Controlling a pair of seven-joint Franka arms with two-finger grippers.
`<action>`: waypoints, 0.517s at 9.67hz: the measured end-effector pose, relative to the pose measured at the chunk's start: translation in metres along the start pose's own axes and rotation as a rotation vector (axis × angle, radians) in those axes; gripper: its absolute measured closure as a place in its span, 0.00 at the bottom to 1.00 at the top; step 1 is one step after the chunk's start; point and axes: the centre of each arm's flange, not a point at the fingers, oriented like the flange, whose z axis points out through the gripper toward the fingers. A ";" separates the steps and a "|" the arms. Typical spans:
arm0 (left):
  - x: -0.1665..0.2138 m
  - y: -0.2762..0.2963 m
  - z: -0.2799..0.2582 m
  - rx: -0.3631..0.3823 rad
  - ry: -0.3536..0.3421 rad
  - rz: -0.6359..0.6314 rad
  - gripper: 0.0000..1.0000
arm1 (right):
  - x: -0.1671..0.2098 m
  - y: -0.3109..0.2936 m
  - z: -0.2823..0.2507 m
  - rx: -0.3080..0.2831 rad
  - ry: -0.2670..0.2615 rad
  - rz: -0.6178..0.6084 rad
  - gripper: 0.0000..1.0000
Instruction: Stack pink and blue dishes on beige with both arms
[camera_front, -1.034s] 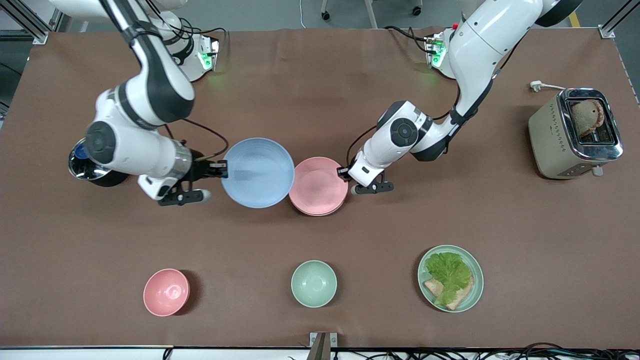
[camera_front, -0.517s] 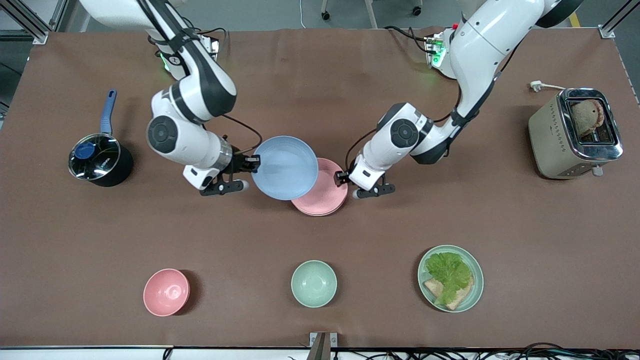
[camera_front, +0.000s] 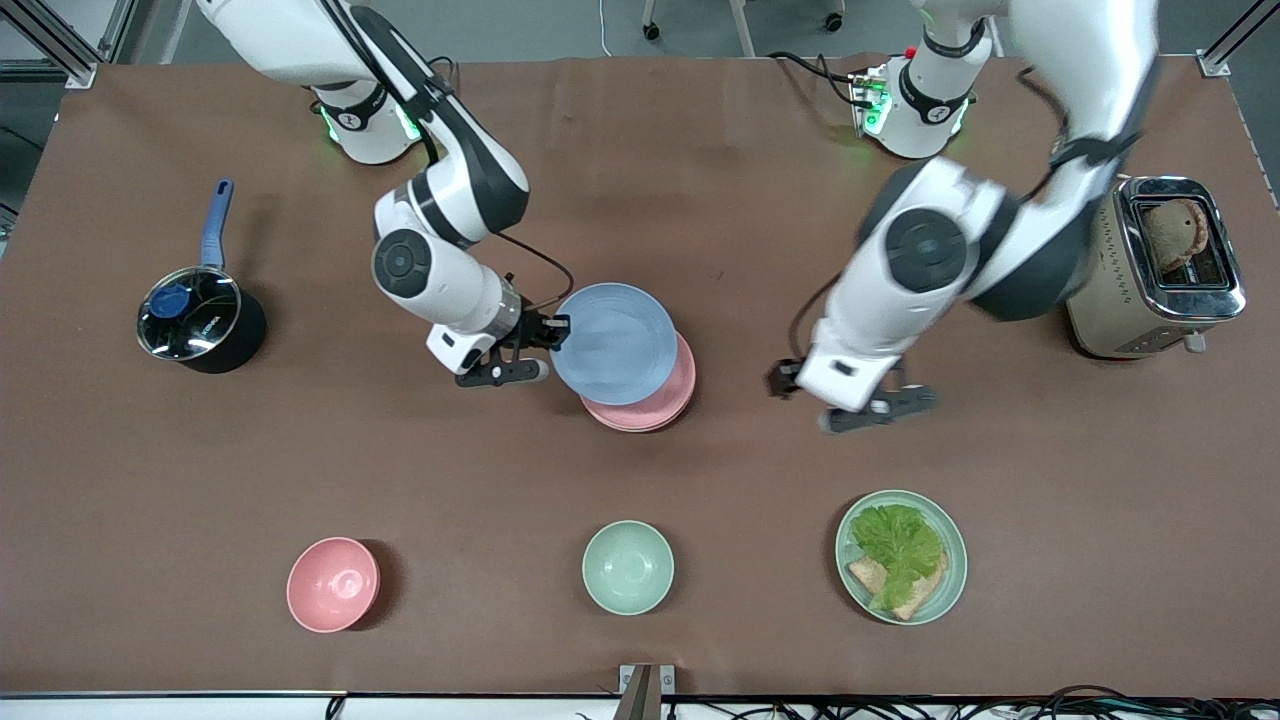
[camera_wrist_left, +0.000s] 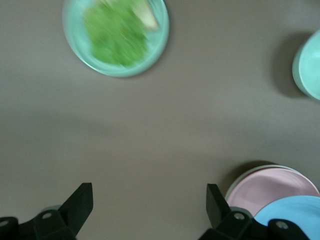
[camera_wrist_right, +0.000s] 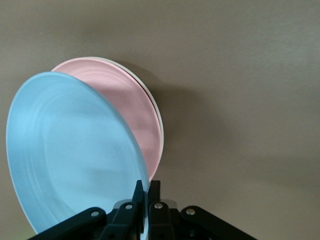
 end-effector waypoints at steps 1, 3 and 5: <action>0.019 -0.030 -0.033 0.012 0.034 0.041 0.00 | -0.002 -0.002 0.010 -0.001 -0.005 -0.001 0.95; 0.046 -0.104 -0.085 0.031 0.095 0.120 0.00 | -0.005 -0.009 0.022 0.003 0.003 -0.010 0.95; 0.051 -0.177 -0.130 0.064 0.112 0.200 0.00 | -0.007 -0.013 0.039 0.006 0.009 -0.016 0.95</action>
